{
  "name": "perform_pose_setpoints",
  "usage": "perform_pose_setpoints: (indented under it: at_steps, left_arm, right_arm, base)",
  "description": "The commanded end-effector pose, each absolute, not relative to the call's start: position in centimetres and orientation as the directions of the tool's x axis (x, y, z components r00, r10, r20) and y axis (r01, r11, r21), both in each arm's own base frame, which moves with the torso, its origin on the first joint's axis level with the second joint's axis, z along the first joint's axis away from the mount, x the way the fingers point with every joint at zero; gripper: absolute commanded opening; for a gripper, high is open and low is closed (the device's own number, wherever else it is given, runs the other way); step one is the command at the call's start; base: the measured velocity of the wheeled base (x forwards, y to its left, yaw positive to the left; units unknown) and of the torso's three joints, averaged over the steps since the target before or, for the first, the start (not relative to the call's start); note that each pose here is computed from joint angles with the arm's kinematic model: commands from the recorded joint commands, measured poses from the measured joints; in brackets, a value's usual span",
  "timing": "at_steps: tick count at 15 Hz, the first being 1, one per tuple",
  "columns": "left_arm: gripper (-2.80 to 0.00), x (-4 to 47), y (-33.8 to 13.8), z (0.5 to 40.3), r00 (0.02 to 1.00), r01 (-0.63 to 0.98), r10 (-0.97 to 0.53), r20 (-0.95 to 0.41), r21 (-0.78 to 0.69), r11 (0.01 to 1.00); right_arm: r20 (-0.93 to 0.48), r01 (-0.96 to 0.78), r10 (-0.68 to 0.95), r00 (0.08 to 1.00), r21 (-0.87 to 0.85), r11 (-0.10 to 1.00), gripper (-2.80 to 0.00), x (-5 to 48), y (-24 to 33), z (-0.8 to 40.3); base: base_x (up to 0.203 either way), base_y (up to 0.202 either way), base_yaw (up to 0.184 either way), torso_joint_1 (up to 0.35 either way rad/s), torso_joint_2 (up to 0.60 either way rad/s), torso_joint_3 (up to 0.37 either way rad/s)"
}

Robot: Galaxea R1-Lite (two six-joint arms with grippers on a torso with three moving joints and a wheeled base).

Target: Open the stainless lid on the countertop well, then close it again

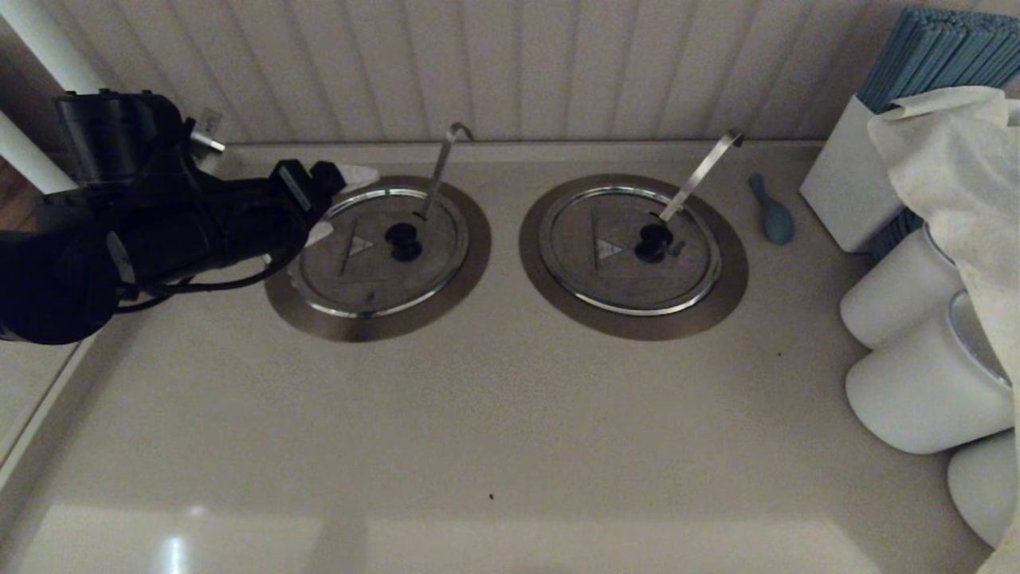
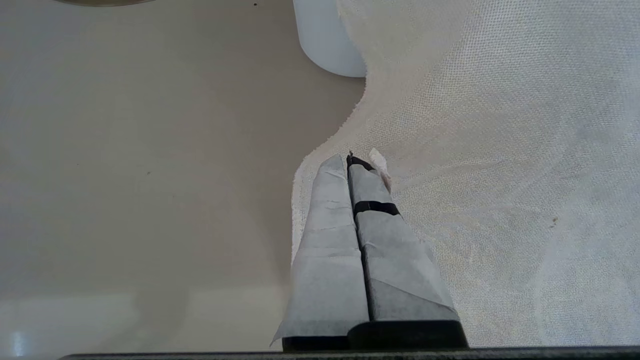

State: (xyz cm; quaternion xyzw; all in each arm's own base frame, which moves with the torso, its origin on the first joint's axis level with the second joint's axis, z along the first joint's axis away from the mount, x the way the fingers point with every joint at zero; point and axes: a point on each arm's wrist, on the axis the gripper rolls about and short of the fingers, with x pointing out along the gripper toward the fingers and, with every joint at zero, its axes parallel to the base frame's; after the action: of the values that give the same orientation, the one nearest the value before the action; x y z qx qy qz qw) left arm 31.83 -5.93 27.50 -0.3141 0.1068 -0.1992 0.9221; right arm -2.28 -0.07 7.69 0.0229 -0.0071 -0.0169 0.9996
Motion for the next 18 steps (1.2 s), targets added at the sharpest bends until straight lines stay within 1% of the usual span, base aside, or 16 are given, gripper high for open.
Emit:
perform_pose_setpoints:
  at_steps: [1,3,4,8,10,12,14,16,17,18]
  left_arm:
    - [0.0,30.9,-5.7,28.4,0.901,0.313,-0.43,-0.057,-0.601,0.736]
    - [0.0,28.3,-5.3,30.1,0.905,0.328,-0.421,-0.064,-0.525,0.785]
    - [-2.8,26.6,-5.0,31.0,0.905,0.335,-0.419,-0.075,-0.481,0.81]
    - [-2.8,19.7,-3.3,33.7,0.923,0.348,-0.379,-0.07,-0.273,0.897]
    - [-2.8,14.8,-2.4,34.7,0.944,0.298,-0.318,-0.092,-0.182,0.937]
    - [-2.8,9.8,-1.6,34.9,0.962,0.248,-0.26,-0.084,-0.127,0.96]
    - [-2.8,4.0,-0.7,33.5,0.98,0.184,-0.19,-0.054,-0.1,0.978]
    - [-2.8,-1.5,0.3,31.0,0.996,0.089,-0.09,-0.011,-0.076,0.993]
    - [-2.8,-3.3,0.5,29.8,1.0,0.02,-0.02,-0.002,-0.07,0.997]
    - [-2.8,-4.6,0.4,28.4,0.996,-0.085,0.084,-0.009,-0.062,0.994]
  right_arm:
    - [0.012,0.033,-0.034,0.999,0.045,0.998,-2.8,-2.3,-0.1,7.7]
    - [0.012,0.033,-0.034,0.999,0.045,0.998,-2.8,-2.3,-0.1,7.7]
    - [0.012,0.033,-0.034,0.999,0.045,0.998,-2.8,-2.3,-0.1,7.7]
    - [0.012,0.033,-0.034,0.999,0.045,0.998,-2.8,-2.3,-0.1,7.7]
    - [0.012,0.033,-0.034,0.999,0.046,0.998,-2.8,-2.3,-0.1,7.7]
    - [0.012,0.033,-0.034,0.999,0.046,0.998,-2.8,-2.3,-0.1,7.7]
    - [0.012,0.033,-0.034,0.999,0.045,0.998,-2.8,-2.3,-0.1,7.7]
    - [0.012,0.033,-0.034,0.999,0.045,0.998,-2.8,-2.3,-0.1,7.7]
    - [0.012,0.033,-0.034,0.999,0.045,0.998,-2.8,-2.3,-0.1,7.7]
    - [0.012,0.033,-0.034,0.999,0.046,0.998,-2.8,-2.3,-0.1,7.7]
  base:
    - [0.0,0.0,0.0,0.0,0.0,0.0]
    - [0.0,0.0,0.0,0.0,0.0,0.0]
    - [0.0,0.0,0.0,0.0,0.0,0.0]
    - [0.0,0.0,0.0,0.0,0.0,0.0]
    - [0.0,0.0,0.0,0.0,0.0,0.0]
    - [0.0,0.0,0.0,0.0,0.0,0.0]
    - [0.0,0.0,0.0,0.0,0.0,0.0]
    - [0.0,0.0,0.0,0.0,0.0,0.0]
    - [0.0,0.0,0.0,0.0,0.0,0.0]
    - [0.0,0.0,0.0,0.0,0.0,0.0]
